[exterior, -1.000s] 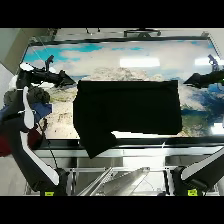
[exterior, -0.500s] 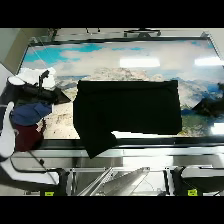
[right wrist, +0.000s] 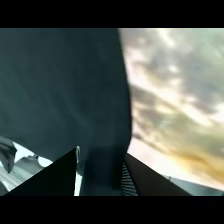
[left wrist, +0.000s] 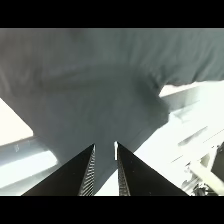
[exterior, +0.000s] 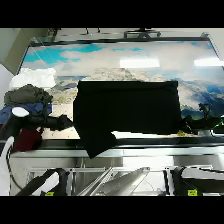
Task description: Fold the shirts.
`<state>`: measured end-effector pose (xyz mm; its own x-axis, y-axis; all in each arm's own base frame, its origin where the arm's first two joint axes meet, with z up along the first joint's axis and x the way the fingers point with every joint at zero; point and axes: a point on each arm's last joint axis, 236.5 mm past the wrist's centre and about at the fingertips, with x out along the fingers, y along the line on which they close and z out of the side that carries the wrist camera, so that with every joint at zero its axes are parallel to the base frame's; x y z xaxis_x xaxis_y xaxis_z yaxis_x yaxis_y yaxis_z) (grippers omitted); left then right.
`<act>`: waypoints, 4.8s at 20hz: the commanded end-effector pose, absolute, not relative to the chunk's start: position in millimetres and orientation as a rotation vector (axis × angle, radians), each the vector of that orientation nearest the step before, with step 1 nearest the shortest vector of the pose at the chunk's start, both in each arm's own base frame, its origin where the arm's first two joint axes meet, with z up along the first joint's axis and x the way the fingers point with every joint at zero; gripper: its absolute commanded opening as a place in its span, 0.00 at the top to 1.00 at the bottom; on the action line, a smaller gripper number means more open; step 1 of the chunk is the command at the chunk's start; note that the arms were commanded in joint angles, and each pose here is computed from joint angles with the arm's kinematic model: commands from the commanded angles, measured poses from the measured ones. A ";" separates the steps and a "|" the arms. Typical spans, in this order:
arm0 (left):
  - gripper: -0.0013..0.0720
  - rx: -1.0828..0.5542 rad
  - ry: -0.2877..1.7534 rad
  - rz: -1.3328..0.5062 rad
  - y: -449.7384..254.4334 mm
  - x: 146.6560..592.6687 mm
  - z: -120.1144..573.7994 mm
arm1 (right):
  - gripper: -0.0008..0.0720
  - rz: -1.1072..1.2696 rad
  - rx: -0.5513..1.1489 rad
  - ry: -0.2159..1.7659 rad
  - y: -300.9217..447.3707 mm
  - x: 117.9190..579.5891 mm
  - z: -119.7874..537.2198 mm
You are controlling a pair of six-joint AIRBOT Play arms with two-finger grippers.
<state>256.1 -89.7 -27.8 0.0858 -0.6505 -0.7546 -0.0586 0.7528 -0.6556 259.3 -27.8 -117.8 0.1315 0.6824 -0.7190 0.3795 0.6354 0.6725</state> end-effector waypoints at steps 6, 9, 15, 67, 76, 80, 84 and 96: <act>0.65 -0.645 1.492 -0.399 -101.3 176.7 -77.0 | 0.97 0.303 0.895 1.465 -13.7 268.7 -123.0; 0.65 -0.642 1.464 -0.368 -99.2 176.5 -83.3 | 0.97 0.301 0.897 1.465 -13.6 268.7 -122.9; 0.65 -0.666 1.495 -0.317 -91.1 189.6 -108.8 | 0.97 0.306 0.916 1.450 -11.6 272.4 -120.3; 0.86 -0.587 1.066 -0.857 -144.5 567.2 -56.3 | 0.71 0.361 0.613 0.976 -65.9 533.9 -104.4; 0.58 -0.616 1.043 -0.732 -63.5 544.4 43.7 | 0.02 0.267 0.527 1.093 -127.1 521.2 -77.5; 0.60 -0.612 1.068 -0.772 -74.8 527.4 55.2 | 0.02 0.359 0.606 1.132 -94.1 521.0 -100.5; 0.93 -0.588 1.101 -0.847 -109.5 517.2 57.5 | 0.02 0.441 0.669 1.155 -68.6 518.3 -111.7; 0.98 -0.487 1.053 -0.840 -365.1 525.0 -36.8 | 0.97 0.758 0.763 0.931 -14.1 533.4 44.1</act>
